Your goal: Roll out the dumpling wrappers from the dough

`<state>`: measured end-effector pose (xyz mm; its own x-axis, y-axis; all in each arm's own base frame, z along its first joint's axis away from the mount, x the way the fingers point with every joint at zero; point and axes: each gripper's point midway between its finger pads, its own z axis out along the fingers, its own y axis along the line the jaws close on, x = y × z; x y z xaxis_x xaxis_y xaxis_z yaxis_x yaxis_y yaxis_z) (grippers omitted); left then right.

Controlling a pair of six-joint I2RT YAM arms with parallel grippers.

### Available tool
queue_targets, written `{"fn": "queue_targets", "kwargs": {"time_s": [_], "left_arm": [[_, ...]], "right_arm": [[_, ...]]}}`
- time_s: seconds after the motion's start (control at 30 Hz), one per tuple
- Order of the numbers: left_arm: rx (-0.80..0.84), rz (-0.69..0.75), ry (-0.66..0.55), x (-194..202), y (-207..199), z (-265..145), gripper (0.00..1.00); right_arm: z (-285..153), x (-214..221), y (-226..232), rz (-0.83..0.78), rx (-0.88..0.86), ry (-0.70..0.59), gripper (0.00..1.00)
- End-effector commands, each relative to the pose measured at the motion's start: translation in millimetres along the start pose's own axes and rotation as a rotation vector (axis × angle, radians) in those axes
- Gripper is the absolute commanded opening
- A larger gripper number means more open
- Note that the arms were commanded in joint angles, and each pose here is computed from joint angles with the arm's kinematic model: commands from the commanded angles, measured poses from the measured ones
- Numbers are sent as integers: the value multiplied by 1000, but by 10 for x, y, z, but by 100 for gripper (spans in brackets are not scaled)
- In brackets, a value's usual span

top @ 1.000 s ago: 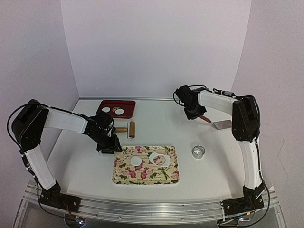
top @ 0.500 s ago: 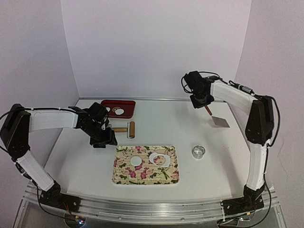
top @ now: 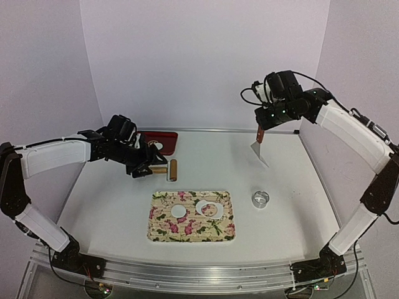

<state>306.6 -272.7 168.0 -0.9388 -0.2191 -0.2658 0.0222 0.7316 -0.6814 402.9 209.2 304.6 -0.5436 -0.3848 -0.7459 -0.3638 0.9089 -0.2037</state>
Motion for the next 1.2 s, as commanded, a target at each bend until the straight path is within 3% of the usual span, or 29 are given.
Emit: {"fn": "queue_targets", "kwargs": {"time_s": [0.0,0.4,0.8,0.87,1.17], "left_arm": [[277,-83,-4,-100,-600,-182,74],[361,-331,181,188,-545,24,81],[351,-395,256,382,-369,151,84],[351,-395,265,396,-359,172,80],[377,-393,297,416,-383,227,38]], "right_arm": [[-521,-353,771,-172,-244,-209,0],[-1286,-456,2256,-499,-553,-396,0],[-1636,-453,2797,-721,-571,-507,0],[-1687,-437,2871,-752,-576,-521,0],[-1752,-260,3176,-876,-579,-537,0]]}}
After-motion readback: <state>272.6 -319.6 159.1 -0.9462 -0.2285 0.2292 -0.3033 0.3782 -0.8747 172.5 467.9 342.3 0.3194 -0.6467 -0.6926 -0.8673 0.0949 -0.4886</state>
